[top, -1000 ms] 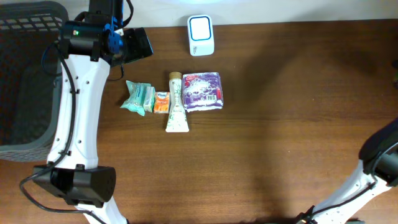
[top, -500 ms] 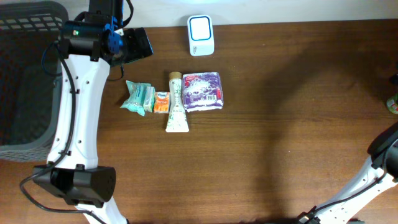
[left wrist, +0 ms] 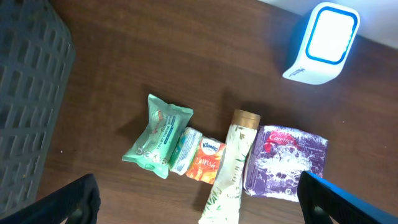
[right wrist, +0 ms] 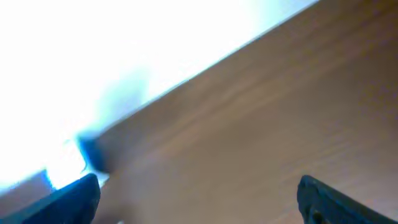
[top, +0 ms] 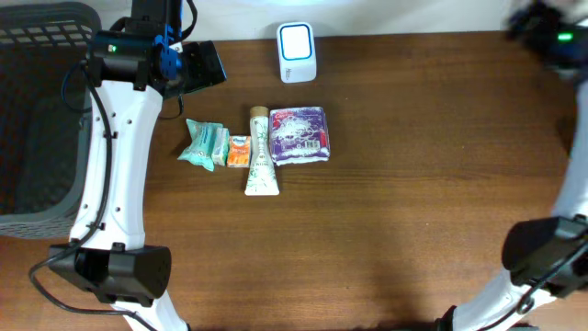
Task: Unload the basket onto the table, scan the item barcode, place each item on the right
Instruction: 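Reach the right gripper to the purple package and grasp it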
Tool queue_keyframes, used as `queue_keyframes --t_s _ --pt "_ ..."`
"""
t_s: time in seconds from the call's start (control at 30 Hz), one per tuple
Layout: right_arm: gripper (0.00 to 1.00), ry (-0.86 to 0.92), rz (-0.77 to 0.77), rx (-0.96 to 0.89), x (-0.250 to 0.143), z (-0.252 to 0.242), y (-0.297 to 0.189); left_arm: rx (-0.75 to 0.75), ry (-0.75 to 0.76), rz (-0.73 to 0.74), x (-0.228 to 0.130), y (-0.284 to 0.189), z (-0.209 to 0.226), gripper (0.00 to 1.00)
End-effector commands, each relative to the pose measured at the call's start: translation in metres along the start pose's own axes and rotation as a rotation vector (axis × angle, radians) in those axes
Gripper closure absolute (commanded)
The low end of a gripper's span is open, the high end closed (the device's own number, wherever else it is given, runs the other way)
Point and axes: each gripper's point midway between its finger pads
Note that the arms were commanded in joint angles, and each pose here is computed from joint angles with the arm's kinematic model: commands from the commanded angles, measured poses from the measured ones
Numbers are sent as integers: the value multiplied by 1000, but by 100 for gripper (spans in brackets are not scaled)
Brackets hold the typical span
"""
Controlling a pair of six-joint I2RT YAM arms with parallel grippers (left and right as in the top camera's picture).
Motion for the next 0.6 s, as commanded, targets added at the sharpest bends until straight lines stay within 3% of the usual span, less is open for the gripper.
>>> queue_keyframes --t_s 0.0,0.27,0.47,0.57 --pt "1 -71 160 207 -43 81 34 10 10 -10 3 0 3 1" --pt "4 -246 485 346 -167 202 116 9 10 -11 3 0 3 1" --pt "4 -214 713 431 -250 218 167 10 11 -10 3 0 3 1" --pt "9 -237 769 607 -272 230 172 10 10 -10 3 0 3 1"
Point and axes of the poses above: each gripper's point midway between its finger pads, its own y axis out along the fingers, its own z axis along the line the jaws close on, x = y × z, and after that the axes turned 12 degrees about -y, right-handed
